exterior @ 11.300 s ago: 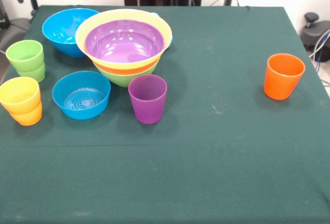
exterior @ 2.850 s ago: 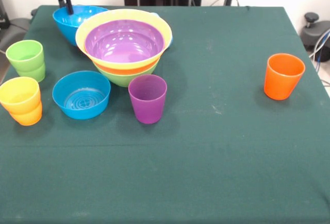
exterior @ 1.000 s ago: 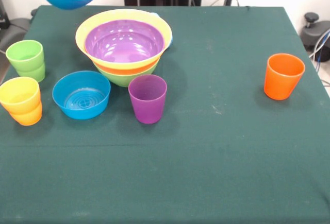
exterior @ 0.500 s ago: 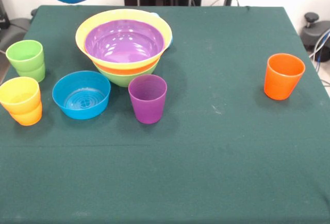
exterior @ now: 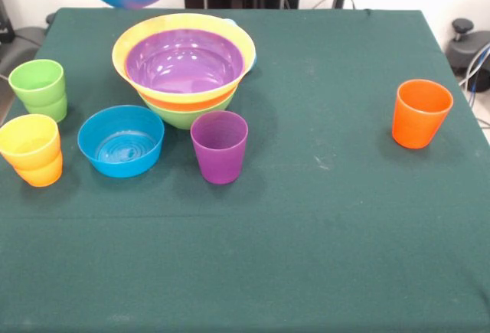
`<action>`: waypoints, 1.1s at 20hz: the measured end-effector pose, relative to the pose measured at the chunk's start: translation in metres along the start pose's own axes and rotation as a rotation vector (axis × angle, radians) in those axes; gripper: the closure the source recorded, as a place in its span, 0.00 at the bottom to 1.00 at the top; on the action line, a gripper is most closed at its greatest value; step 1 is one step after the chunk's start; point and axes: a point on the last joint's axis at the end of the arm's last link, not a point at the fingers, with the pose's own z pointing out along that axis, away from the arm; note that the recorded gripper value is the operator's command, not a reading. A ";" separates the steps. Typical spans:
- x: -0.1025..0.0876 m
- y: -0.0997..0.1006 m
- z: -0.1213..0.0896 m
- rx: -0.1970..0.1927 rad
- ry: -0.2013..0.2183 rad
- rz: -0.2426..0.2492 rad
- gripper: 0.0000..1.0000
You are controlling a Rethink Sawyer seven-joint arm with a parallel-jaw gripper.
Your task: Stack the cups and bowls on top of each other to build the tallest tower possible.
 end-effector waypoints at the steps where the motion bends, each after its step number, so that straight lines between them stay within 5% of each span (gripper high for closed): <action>1: 0.000 0.005 -0.001 -0.001 -0.001 -0.007 1.00; 22: -0.003 0.088 0.011 -0.046 0.012 -0.119 1.00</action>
